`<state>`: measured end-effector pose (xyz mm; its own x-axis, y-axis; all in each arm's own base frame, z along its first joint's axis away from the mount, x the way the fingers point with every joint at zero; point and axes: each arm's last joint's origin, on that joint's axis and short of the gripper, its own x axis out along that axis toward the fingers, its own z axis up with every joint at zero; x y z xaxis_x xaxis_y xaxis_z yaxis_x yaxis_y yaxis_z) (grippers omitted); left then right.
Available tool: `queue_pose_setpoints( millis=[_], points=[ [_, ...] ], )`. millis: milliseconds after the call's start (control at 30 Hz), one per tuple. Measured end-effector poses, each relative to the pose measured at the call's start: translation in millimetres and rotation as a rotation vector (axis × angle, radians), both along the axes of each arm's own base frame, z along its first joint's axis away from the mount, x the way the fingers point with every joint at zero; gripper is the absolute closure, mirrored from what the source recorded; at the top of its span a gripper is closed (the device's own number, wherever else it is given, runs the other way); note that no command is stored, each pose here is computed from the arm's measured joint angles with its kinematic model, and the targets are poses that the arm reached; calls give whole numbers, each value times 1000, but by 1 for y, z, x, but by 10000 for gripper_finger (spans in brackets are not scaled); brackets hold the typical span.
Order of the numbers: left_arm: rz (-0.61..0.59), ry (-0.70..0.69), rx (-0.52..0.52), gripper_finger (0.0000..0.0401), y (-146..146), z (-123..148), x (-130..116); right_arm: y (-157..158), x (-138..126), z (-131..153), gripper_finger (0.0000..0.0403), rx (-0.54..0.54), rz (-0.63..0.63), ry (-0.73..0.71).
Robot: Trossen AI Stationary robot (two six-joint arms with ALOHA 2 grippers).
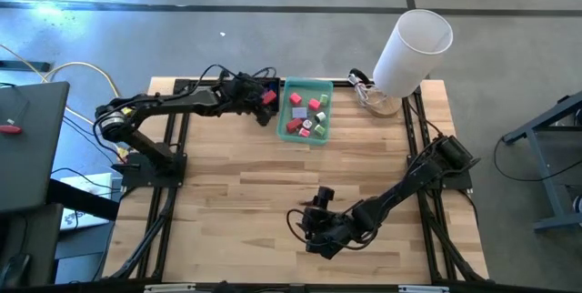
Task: Pick & Place Office items
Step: Put the light blue digital clock into the black bin
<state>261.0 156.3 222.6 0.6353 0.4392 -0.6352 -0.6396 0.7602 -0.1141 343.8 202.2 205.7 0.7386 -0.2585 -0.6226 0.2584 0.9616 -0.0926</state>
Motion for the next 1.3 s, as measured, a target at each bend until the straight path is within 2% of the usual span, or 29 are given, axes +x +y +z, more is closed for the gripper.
queue_pose_setpoints(
  millis=[167,400,633,800,900,1000,1167,1300],
  points=[
    [-51,57,-28,177,-18,4,-3,-4,3,0,145,4,1,10],
    [-97,171,-101,177,-39,-1,-7,-6,5,8,145,-66,80,1],
    [-138,320,-170,177,-55,-10,-14,-4,-5,26,145,-150,203,16],
    [-171,386,-195,177,-67,-14,-16,1,-18,38,145,-174,247,21],
    [-182,396,-209,177,-75,-14,-15,5,-28,41,145,-162,248,51],
    [-220,401,-203,177,-85,-14,-12,6,-40,34,145,-153,238,150],
    [-278,407,-192,177,-100,-14,-8,5,-52,26,145,-33,271,321],
    [-309,409,-188,177,-109,-14,-6,6,-54,24,145,21,297,367]
  ],
)
